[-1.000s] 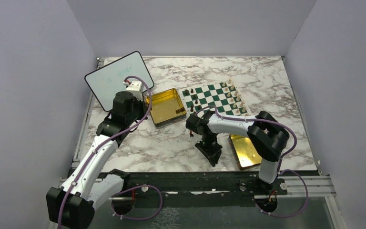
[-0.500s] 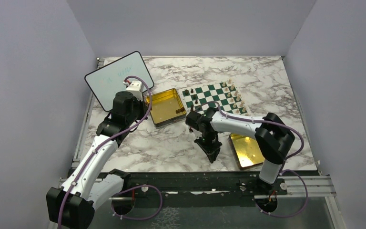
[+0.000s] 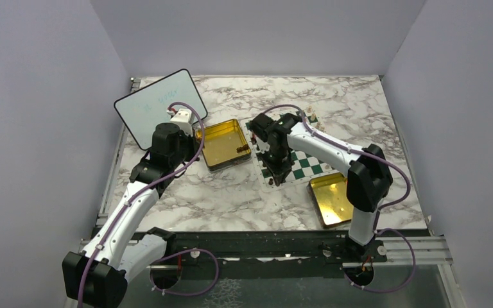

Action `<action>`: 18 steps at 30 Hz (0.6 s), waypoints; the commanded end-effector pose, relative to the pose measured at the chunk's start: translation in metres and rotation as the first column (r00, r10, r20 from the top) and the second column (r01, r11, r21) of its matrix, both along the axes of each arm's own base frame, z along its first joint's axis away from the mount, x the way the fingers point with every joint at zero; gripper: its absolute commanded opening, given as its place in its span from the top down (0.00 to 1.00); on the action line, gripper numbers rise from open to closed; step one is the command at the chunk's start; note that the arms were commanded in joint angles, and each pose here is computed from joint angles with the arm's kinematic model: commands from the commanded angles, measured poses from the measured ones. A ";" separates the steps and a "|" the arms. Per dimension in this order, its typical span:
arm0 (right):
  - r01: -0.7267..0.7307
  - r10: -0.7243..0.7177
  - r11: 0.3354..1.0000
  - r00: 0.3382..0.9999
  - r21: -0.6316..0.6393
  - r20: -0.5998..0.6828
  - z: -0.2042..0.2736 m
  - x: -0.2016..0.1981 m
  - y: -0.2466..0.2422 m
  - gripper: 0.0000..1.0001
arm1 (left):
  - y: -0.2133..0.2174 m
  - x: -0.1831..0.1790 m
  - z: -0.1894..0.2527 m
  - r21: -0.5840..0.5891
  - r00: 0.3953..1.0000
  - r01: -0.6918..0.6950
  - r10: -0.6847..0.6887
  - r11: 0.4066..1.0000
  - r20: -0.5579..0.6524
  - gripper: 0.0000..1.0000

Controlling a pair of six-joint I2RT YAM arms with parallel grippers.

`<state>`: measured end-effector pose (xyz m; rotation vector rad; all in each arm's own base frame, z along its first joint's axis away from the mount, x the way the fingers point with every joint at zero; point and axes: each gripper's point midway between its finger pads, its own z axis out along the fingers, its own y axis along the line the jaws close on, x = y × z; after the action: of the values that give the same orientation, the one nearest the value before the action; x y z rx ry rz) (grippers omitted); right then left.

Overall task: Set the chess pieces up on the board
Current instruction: Place the chess piece on the chessboard.

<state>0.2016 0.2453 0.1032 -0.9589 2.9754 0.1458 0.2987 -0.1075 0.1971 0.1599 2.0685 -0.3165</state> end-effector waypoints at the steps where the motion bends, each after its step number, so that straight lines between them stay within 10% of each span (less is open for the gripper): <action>1: 0.013 -0.013 1.000 1.000 -0.028 0.004 -0.002 0.030 -0.011 0.92 | -0.005 -0.001 0.005 -0.012 0.999 0.033 -0.033 0.999 0.021 1.00; 18: 0.152 -0.155 0.985 0.987 0.085 0.029 -0.016 0.124 0.004 0.90 | -0.007 -0.002 0.005 -0.015 0.999 0.039 -0.039 0.999 0.021 1.00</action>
<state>0.3221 0.2418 0.1046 -0.6880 2.9282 0.2048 0.2976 -0.1106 0.1974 0.1716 2.0685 -0.3357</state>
